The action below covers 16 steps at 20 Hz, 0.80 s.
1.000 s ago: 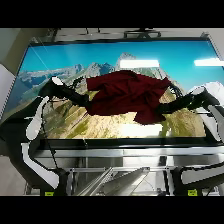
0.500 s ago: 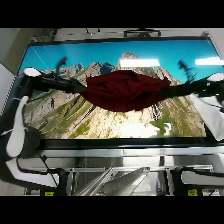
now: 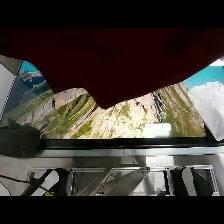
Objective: Fold the shirts.
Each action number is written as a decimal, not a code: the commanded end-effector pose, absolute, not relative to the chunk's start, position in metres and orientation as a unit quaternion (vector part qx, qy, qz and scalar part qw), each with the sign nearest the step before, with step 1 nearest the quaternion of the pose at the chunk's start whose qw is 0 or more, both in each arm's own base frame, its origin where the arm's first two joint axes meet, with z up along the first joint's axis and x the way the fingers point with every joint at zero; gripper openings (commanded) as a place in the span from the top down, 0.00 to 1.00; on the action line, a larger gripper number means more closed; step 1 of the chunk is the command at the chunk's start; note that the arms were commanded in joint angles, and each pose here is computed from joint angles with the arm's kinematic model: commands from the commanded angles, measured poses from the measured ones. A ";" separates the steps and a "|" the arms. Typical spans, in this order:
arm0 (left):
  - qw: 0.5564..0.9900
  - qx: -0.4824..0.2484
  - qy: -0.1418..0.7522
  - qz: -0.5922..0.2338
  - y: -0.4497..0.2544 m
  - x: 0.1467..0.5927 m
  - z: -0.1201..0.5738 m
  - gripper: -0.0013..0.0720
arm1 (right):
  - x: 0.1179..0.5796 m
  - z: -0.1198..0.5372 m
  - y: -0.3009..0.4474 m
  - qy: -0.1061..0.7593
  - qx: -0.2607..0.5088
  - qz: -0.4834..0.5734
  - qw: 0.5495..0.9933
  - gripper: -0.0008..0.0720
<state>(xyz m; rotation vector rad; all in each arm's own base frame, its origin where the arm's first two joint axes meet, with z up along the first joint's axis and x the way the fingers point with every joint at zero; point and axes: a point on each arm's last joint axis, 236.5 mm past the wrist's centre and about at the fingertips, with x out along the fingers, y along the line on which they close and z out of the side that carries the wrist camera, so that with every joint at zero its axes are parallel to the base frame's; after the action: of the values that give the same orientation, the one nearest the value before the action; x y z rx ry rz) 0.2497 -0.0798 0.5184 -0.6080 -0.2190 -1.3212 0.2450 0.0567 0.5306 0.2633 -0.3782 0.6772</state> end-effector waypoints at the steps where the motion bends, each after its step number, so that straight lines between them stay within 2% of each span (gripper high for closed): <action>1: 0.787 -0.233 -0.177 -0.543 -0.063 0.206 0.555 0.96 | 0.192 0.576 0.073 -0.290 0.052 0.256 0.921 0.95; 4: 0.852 -0.228 -0.117 -0.457 -0.055 0.258 0.514 0.96 | 0.221 0.539 0.076 -0.215 0.044 0.279 0.935 0.95; 6: 0.860 -0.235 -0.059 -0.450 -0.069 0.303 0.471 0.96 | 0.257 0.503 0.071 -0.160 0.083 0.311 0.933 0.95; 9: 0.873 -0.237 0.073 -0.419 -0.099 0.390 0.371 0.96 | 0.354 0.402 0.087 -0.032 0.121 0.343 0.931 0.95; 11: 0.894 -0.224 0.150 -0.357 -0.105 0.456 0.288 0.96 | 0.441 0.315 0.086 0.047 0.103 0.281 0.953 0.95; 13: 0.900 -0.210 0.215 -0.314 -0.105 0.503 0.209 0.96 | 0.510 0.233 0.080 0.108 0.110 0.221 0.963 0.94; 14: 0.896 -0.214 0.243 -0.305 -0.105 0.520 0.173 0.96 | 0.535 0.194 0.078 0.136 0.129 0.200 0.962 0.78; 15: 0.888 -0.216 0.263 -0.308 -0.107 0.531 0.146 0.96 | 0.555 0.162 0.076 0.157 0.152 0.186 0.958 0.52; 16: 0.881 -0.222 0.281 -0.310 -0.106 0.542 0.123 0.95 | 0.567 0.137 0.075 0.176 0.176 0.180 0.952 0.46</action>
<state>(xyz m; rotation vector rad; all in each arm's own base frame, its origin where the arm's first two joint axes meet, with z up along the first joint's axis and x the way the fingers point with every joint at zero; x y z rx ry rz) 0.5035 -0.1022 0.2164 -0.5258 0.4380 -0.7075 0.5126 0.0741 0.2388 0.3388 0.2183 0.4817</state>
